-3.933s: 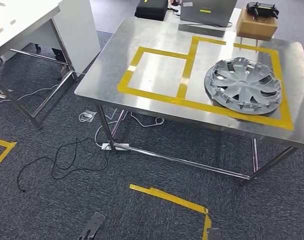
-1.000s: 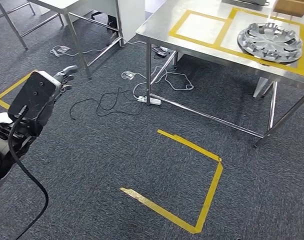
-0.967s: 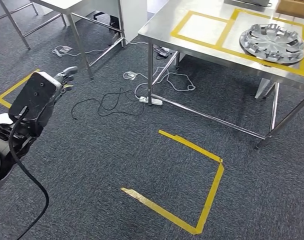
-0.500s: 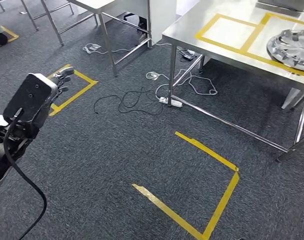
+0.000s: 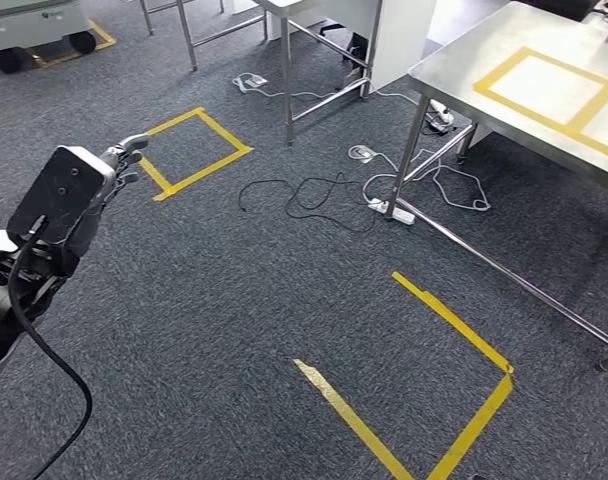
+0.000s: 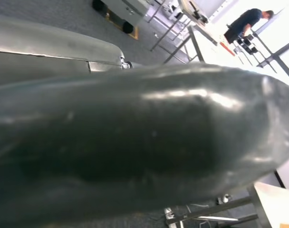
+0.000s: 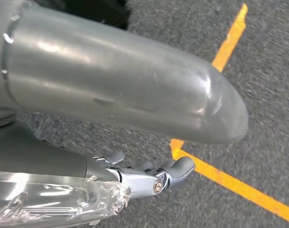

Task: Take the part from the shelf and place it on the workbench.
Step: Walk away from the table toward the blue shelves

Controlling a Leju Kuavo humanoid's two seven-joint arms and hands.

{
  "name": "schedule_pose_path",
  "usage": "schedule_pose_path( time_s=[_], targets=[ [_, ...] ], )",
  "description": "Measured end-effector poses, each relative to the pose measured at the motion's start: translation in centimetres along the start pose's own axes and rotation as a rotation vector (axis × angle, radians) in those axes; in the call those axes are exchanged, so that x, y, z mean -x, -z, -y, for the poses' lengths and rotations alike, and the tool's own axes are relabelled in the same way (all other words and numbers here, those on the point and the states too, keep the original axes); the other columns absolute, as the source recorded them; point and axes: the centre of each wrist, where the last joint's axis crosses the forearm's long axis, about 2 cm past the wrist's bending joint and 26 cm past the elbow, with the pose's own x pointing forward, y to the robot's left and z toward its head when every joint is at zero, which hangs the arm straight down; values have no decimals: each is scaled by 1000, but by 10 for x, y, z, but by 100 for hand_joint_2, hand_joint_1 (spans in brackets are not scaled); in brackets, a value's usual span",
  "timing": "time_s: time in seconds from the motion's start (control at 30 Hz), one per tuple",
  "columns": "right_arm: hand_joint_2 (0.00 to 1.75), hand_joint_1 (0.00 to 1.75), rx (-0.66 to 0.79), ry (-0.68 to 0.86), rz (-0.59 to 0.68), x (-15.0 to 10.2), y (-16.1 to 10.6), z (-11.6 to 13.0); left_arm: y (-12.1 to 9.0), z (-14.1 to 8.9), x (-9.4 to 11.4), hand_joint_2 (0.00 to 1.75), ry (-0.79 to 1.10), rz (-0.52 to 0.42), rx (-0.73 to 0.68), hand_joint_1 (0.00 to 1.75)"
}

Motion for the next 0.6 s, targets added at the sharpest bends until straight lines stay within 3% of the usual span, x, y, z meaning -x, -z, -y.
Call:
schedule_pose_path(
  time_s=[0.6],
  targets=[
    [0,0,1,1,-2,1,-1,0,-1,0,1,0,0,-2,-1,0]
  ],
)
